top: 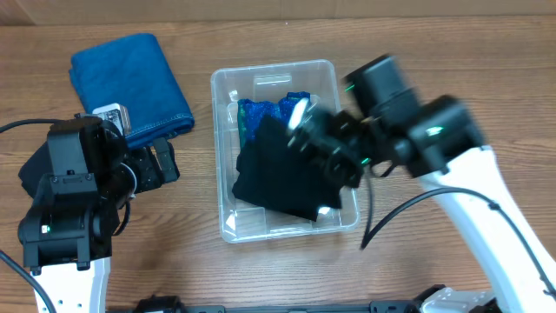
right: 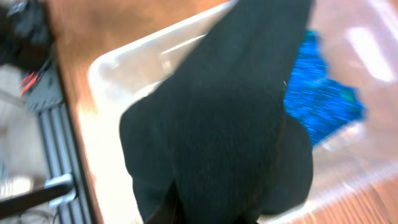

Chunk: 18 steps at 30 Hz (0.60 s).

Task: Pack container
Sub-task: 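Press and tuck the black cloth into the bin with the right gripper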

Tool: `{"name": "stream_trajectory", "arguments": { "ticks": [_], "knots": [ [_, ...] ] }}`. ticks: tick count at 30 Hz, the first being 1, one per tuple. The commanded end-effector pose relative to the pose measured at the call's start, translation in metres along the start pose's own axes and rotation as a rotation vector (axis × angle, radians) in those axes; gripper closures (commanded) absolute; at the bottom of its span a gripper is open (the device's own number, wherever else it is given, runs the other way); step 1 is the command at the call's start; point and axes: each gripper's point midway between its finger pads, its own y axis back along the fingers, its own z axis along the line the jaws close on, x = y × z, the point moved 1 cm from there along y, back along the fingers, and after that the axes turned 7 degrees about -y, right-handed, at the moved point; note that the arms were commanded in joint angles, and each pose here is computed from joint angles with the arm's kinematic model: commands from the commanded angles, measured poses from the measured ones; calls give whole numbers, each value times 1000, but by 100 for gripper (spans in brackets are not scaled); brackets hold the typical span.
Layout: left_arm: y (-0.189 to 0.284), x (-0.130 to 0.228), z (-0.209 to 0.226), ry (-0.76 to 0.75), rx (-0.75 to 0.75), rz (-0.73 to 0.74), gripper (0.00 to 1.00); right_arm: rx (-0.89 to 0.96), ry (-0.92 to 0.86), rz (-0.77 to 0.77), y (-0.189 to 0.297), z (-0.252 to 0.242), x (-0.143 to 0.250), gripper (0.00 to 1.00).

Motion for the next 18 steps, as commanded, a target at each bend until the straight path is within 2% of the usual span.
{"name": "stream_trajectory", "arguments": {
  "ticks": [1, 7, 16, 18],
  "knots": [
    [4, -6, -1, -8, 9, -17, 0, -76, 128, 119, -33, 30, 8, 96],
    [4, -6, -1, -8, 9, -18, 0, -188, 183, 253, -79, 63, 30, 96],
    [4, -6, -1, -8, 9, -17, 0, -48, 212, 172, -90, 36, 5, 96],
    [4, -6, -1, -8, 9, -17, 0, -20, 175, 149, -91, 30, 0, 96]
  ]
}}
